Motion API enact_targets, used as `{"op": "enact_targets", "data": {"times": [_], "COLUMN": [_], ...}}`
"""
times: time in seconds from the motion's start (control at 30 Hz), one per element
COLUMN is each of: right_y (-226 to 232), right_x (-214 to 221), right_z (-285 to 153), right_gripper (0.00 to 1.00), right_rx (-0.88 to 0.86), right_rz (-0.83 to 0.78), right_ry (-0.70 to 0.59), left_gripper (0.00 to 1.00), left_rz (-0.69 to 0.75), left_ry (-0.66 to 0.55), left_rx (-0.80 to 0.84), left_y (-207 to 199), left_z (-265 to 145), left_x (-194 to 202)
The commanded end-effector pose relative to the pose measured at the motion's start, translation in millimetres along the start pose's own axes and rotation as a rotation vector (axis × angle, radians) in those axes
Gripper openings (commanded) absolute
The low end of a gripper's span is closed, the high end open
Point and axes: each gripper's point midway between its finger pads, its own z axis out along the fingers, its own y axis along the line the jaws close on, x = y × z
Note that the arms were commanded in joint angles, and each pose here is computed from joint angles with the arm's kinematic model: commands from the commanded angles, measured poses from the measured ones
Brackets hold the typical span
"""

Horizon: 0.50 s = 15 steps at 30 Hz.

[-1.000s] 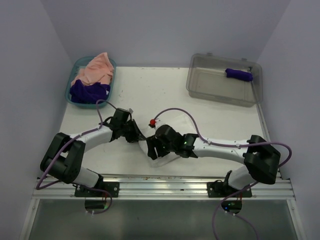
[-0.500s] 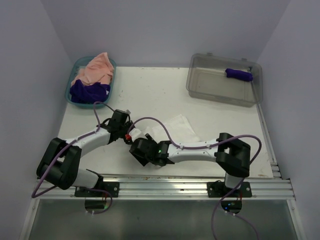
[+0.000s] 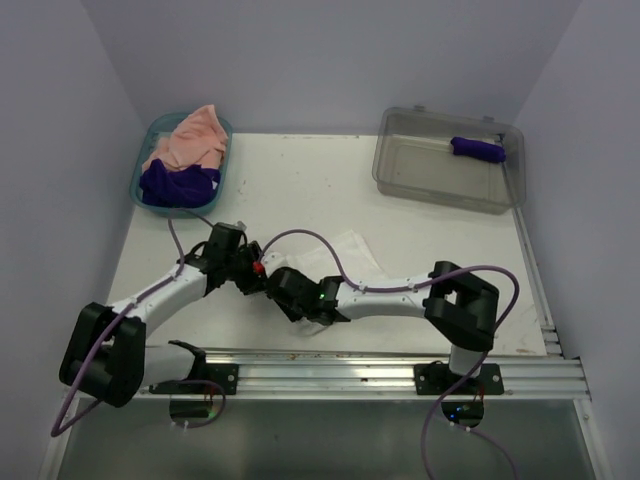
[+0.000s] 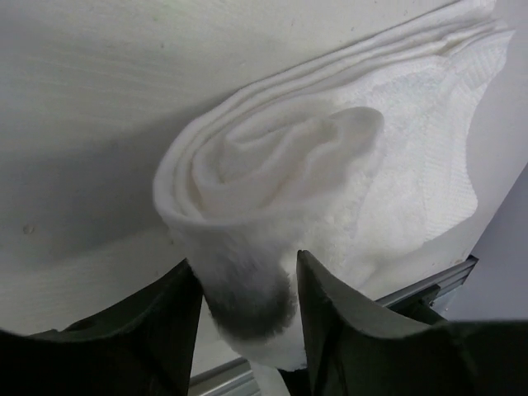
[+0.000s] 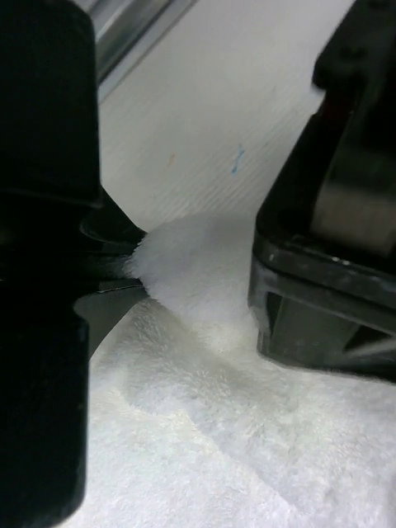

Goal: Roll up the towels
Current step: Roll the towel

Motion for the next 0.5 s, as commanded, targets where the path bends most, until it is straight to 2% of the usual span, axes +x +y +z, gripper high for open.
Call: {"op": "enact_targets", "data": {"times": [0.0, 0.03, 0.1, 0.13, 0.27, 0.47], "right_y": [26.0, 29.7, 26.3, 36.7, 23.7, 8.9], "right_x": [-38.1, -46.3, -48.5, -55.5, -59.1, -47.8], "right_z": [-23.8, -30.4, -33.0, -43.9, -51.2, -55.2], "right_gripper": [0.0, 0.0, 0.0, 0.0, 0.0, 0.0], "right_rx": [-0.251, -0.292, -0.341, -0.432, -0.531, -0.632], "right_rz": [0.154, 0.186, 0.238, 0.276, 0.415, 0.611], "right_ry": [-0.088, -0.105, -0.1, -0.106, -0.104, -0.077], "left_gripper": [0.55, 0.6, 0.62, 0.63, 0.62, 0.59], "left_rz": [-0.023, -0.023, -0.028, -0.031, -0.025, 0.001], "left_ry": [-0.011, -0.041, -0.054, -0.083, -0.123, -0.111], "left_rx": [0.03, 0.049, 0.046, 0.061, 0.08, 0.155], "left_y": [1.4, -1.3, 0.6, -2.4, -8.2, -23.3], "left_z": [-19.3, -27.7, -36.2, -44.4, -58.7, -62.8], "left_x": [-0.3, -6.0, -7.6, -14.1, -22.2, -20.5]}}
